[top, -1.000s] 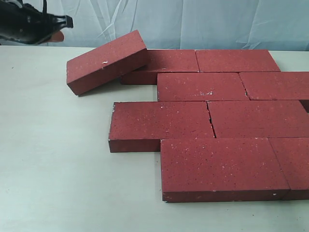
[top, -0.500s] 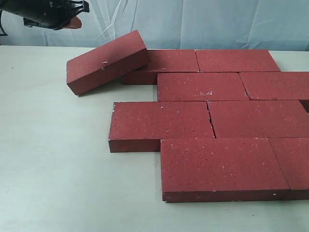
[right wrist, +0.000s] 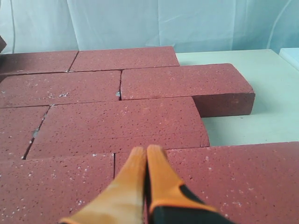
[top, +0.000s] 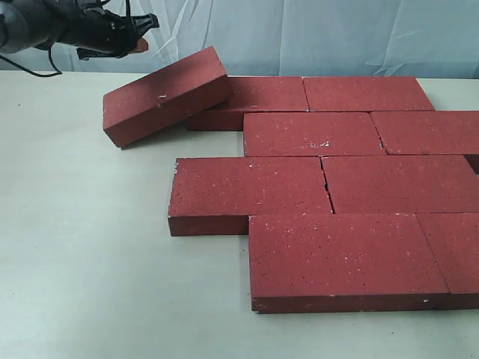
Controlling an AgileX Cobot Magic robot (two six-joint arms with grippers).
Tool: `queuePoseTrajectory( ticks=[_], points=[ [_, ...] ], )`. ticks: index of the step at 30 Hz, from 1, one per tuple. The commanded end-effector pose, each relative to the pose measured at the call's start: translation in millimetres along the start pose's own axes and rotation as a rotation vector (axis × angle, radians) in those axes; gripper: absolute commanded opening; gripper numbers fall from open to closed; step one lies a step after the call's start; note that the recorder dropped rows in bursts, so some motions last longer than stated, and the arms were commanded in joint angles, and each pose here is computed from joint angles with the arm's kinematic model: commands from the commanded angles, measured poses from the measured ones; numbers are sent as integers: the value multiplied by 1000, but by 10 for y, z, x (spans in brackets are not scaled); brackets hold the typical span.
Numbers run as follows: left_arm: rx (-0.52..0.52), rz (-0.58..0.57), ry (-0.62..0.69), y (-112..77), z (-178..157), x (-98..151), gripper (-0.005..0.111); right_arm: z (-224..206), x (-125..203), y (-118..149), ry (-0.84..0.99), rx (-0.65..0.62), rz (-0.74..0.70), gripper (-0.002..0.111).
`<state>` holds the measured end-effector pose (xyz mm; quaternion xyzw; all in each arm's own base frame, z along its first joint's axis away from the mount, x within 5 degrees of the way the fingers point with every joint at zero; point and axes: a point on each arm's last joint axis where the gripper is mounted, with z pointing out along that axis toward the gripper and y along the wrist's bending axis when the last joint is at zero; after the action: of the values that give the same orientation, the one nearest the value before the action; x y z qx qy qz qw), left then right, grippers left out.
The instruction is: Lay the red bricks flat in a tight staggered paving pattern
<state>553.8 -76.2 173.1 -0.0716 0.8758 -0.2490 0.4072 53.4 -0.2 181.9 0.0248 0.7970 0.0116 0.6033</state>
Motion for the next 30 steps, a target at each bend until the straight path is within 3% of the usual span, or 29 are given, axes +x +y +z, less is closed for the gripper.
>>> queuePoseTrajectory(
  ticks=[1, 9, 19, 30],
  points=[
    [17, -24, 8, 26, 121, 37, 0, 0, 3, 1, -12, -4, -7, -1],
    [15, -11, 72, 80, 230, 181, 0, 0, 3, 1, -12, -4, -7, -1],
    [70, 20, 251, 31, 197, 333, 0, 0, 5, 1, -11, -4, -9, -1],
    [171, 138, 369, -189, -37, 250, 0, 0, 5, 1, -11, -4, -9, -1]
  ],
)
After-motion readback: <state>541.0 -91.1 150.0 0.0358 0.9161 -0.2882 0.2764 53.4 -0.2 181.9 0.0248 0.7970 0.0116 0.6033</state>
